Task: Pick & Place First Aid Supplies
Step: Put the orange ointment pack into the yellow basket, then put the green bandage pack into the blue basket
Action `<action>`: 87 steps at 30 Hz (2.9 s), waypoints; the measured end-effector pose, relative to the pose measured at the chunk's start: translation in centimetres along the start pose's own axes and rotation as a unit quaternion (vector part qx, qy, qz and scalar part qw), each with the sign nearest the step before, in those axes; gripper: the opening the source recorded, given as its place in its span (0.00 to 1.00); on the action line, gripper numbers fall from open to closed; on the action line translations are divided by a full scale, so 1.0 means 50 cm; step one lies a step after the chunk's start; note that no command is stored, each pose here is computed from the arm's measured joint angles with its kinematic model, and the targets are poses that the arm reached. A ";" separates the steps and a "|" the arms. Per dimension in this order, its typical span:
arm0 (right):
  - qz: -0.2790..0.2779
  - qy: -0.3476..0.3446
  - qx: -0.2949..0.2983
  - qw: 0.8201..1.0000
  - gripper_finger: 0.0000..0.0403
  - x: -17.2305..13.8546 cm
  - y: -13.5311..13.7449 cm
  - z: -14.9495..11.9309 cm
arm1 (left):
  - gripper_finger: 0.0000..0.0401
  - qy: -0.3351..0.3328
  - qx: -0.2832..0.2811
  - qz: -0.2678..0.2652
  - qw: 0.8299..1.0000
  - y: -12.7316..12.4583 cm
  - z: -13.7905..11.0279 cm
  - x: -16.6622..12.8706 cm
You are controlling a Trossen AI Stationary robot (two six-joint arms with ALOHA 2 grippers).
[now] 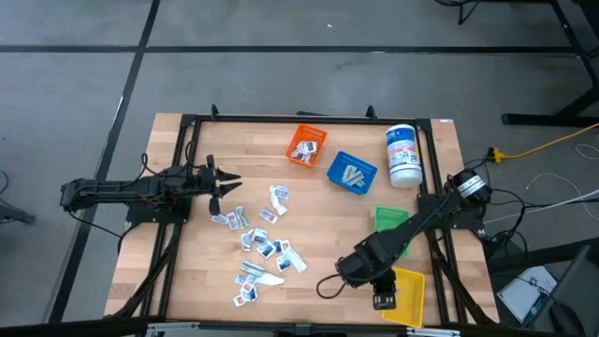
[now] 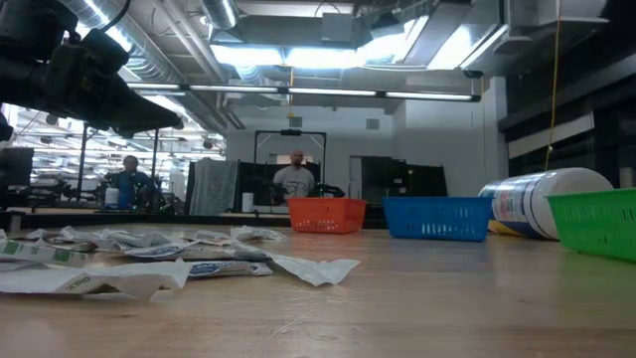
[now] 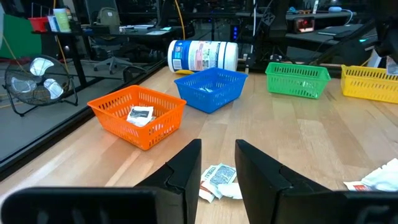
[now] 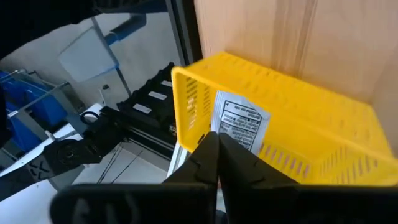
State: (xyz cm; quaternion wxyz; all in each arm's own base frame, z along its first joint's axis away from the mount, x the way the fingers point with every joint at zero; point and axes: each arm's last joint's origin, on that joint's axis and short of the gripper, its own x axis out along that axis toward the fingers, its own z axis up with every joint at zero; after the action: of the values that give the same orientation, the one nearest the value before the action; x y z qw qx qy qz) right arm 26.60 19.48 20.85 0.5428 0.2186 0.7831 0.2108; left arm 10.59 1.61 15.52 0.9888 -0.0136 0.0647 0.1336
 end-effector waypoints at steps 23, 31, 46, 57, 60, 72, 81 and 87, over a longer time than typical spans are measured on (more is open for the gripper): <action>-0.119 -0.027 0.071 0.990 0.04 0.017 0.038 -0.087 | 0.23 0.000 0.000 0.000 1.000 0.000 0.000 0.000; -0.123 -0.030 0.077 0.989 0.07 0.040 0.016 -0.082 | 0.23 0.000 0.000 0.000 1.000 0.000 0.000 0.000; -0.135 -0.063 0.045 0.988 0.26 0.047 0.011 -0.072 | 0.23 0.000 0.000 0.000 1.000 0.000 0.000 0.000; -0.119 -0.104 0.009 0.987 0.30 0.021 -0.003 -0.039 | 0.23 0.000 0.000 0.000 1.000 0.000 0.000 0.000; -0.108 -0.122 -0.016 0.986 0.30 0.008 -0.009 -0.023 | 0.23 0.000 0.000 0.000 1.000 0.000 0.000 0.000; -0.248 -0.280 -0.164 0.913 0.30 -0.056 -0.047 0.046 | 0.23 0.000 0.000 0.000 1.000 0.000 0.000 0.000; -0.323 -0.384 -0.213 0.838 0.30 -0.113 -0.078 0.107 | 0.23 0.000 0.000 0.000 1.000 0.000 0.000 0.000; -0.315 -0.448 -0.256 0.797 0.30 -0.097 -0.088 0.184 | 0.23 0.000 0.000 0.000 1.000 0.000 0.000 0.000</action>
State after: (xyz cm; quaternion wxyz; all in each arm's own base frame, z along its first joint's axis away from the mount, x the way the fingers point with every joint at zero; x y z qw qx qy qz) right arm 36.29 13.97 19.05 0.9054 -0.1173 0.3957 0.1000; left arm 10.59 1.61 15.52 0.9888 -0.0136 0.0645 0.1338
